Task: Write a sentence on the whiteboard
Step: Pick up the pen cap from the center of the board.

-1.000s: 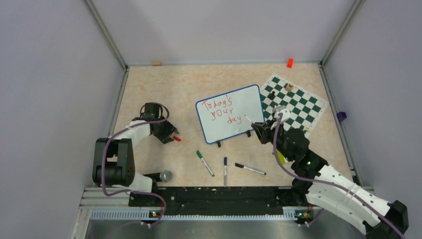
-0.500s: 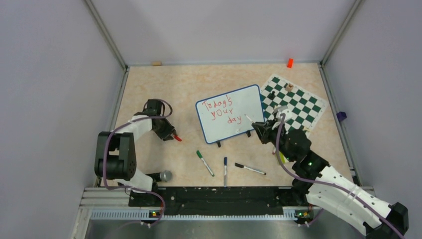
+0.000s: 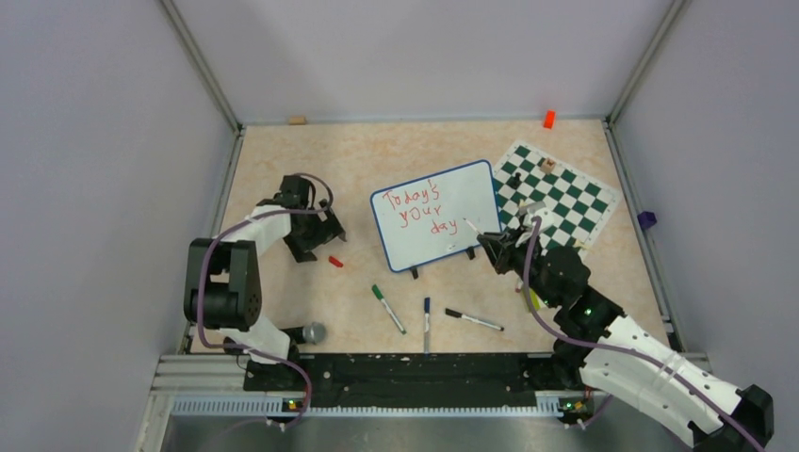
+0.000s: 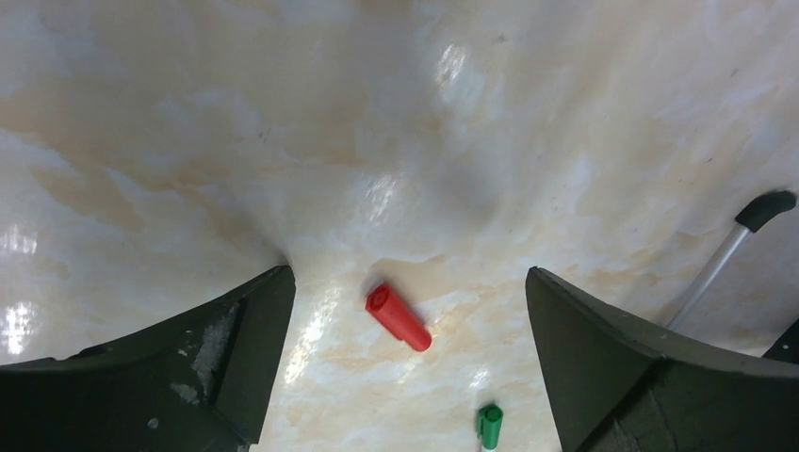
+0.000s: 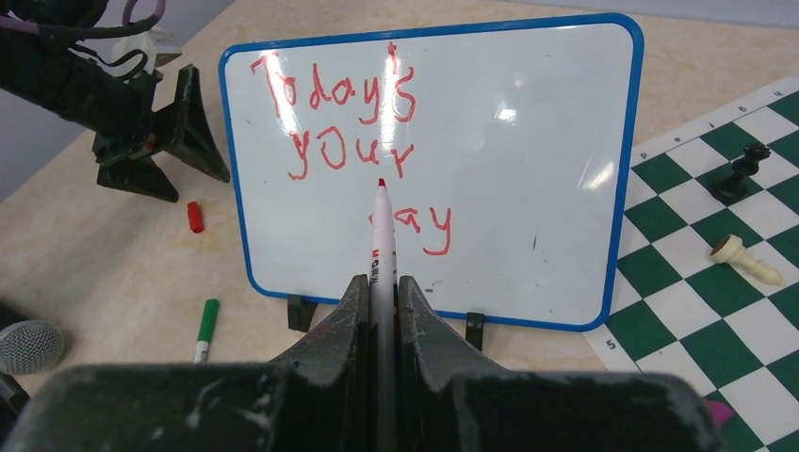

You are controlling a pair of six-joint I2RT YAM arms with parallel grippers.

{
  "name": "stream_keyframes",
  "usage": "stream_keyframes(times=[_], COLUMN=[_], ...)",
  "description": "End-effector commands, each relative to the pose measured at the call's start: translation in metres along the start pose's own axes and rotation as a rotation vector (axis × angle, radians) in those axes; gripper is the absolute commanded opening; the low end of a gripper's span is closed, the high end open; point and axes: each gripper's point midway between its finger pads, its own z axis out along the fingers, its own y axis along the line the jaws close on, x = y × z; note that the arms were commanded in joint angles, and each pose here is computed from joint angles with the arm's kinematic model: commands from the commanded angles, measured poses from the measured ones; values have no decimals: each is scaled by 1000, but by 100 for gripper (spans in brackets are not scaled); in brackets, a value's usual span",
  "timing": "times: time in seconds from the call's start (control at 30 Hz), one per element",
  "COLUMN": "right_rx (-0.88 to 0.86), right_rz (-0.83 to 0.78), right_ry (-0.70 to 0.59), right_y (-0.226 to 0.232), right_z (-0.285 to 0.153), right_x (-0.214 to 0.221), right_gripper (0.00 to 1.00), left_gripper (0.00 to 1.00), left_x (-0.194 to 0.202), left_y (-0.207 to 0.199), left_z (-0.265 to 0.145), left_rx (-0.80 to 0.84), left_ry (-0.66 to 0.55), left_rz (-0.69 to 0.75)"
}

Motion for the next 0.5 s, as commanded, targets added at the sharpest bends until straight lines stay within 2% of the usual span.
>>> stream_keyframes(times=[0.0, 0.27, 0.37, 0.47], right_rx=[-10, -19, -23, -29], right_rz=[23, 29, 31, 34], right_ry=[-48, -49, -52, -54], right_y=[2, 3, 4, 5], right_z=[0, -1, -2, -2], right_x=[-12, -13, -14, -15], right_gripper=[0, 0, 0, 0], left_gripper=[98, 98, 98, 99], left_x=[19, 23, 25, 27], left_y=[20, 24, 37, 38], left_z=[-7, -20, -21, -18], left_rx=[-50, -106, -237, -296], left_ry=[1, -2, 1, 2], left_rz=[2, 24, 62, 112])
